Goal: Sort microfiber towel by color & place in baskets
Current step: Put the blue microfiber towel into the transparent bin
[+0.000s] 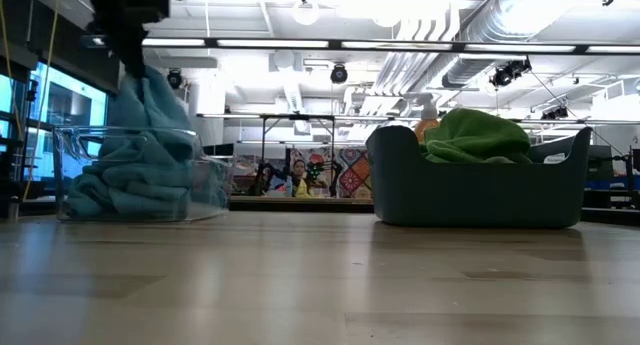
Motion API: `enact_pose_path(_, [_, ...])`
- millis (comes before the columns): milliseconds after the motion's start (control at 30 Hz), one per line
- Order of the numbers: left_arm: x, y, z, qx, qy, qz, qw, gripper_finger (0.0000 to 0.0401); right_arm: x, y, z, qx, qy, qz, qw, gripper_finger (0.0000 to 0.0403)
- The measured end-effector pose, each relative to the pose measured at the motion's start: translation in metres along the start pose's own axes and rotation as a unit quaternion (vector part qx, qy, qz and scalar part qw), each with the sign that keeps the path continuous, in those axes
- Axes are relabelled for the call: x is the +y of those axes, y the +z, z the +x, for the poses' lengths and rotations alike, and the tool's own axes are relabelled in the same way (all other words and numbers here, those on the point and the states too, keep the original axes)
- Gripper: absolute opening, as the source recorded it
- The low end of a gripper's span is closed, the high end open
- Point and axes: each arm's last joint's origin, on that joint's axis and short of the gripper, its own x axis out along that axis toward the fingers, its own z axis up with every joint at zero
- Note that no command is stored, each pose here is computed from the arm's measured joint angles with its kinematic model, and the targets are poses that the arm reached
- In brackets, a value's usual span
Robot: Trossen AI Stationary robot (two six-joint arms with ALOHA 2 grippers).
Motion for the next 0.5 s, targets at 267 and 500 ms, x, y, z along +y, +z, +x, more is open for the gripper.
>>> enact_pose_path(267, [-0.019,0.023,0.023,0.024,-0.002,0.051,0.998,0.0,0.0,0.0,0.0,0.001,0.006,0.001,1.0,0.0209])
enact_pose_path(500, [-0.055,0.041,0.042,0.009,-0.028,0.1,0.995,0.0,0.0,0.0,0.0,0.001,0.008,0.0,1.0,0.0209])
